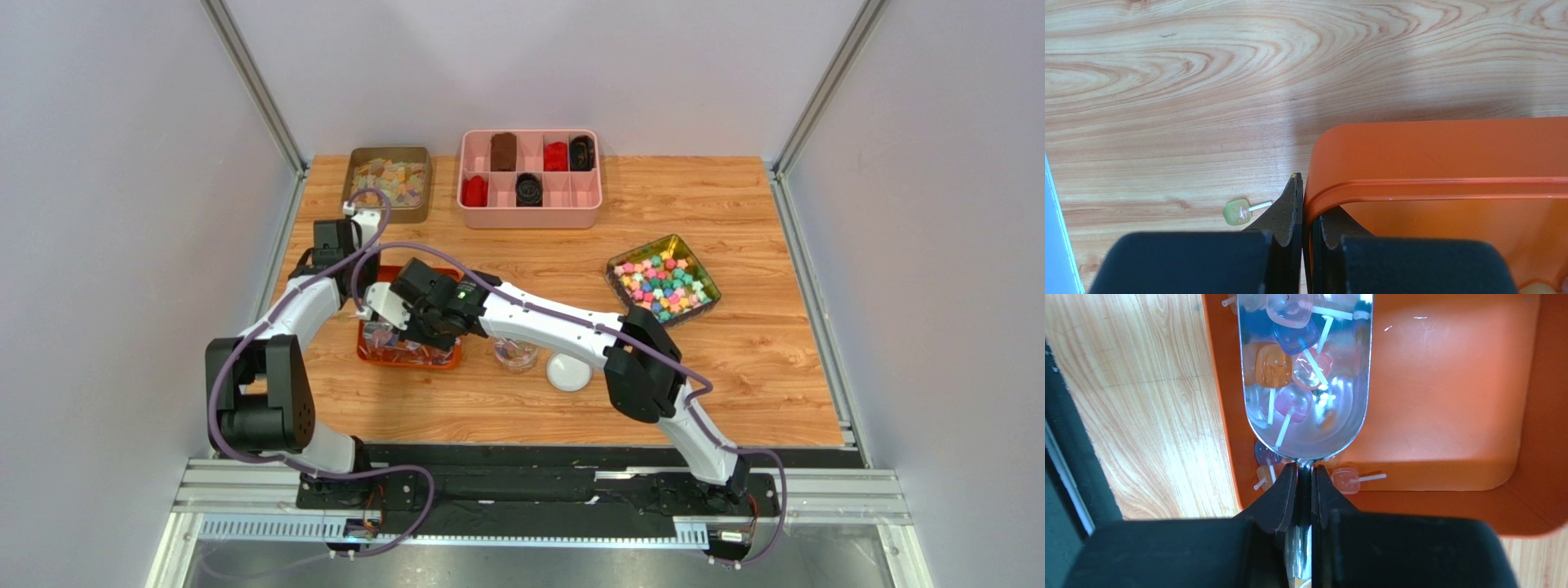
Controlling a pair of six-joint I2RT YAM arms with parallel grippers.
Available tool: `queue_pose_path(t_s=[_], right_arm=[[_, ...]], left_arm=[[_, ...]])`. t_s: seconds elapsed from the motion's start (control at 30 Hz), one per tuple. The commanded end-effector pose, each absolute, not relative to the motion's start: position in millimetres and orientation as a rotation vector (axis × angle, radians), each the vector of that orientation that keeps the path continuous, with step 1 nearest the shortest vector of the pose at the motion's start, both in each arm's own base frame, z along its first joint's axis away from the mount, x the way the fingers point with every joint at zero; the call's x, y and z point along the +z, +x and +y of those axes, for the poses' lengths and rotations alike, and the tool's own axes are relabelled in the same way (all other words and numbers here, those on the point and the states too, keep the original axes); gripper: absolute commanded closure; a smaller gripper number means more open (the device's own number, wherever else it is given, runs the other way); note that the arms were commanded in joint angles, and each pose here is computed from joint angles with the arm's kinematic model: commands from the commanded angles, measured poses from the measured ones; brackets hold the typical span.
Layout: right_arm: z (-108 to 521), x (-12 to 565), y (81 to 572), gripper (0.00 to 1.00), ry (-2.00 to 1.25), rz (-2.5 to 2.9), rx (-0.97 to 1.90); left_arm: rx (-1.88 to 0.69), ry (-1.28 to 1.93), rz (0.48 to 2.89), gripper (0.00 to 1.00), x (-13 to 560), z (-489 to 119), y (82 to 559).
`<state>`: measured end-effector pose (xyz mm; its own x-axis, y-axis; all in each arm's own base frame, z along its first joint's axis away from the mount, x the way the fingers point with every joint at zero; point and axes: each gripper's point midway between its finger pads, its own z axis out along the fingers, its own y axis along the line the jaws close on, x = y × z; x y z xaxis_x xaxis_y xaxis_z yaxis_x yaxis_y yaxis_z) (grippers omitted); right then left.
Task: Pack the candies
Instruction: Scoop the fake candies from the storage box, then place the fake candies in the packing bottle.
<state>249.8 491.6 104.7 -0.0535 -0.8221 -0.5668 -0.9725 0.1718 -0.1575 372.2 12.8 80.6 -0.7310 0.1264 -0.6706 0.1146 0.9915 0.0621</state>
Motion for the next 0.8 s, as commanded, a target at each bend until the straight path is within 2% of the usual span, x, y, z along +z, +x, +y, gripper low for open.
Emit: queue_pose_path(t_s=[0.0, 0.3, 0.77], right_arm=[[499.8, 174.0, 252.6, 1.0, -1.618, 1.791, 0.434], [471.1, 184.1, 241.5, 1.0, -1.678, 1.768, 0.4], [380.4, 193.3, 220.8, 1.0, -1.8, 1.796, 0.3]], left_arm=[[-0.026, 0.148, 2.327, 1.0, 104.4, 5.8, 390.2], [-0.018, 0.147, 2.351, 1.0, 99.1, 6.9, 391.3], [0.012, 0.147, 2.394, 1.0, 89.9, 12.3, 392.4]])
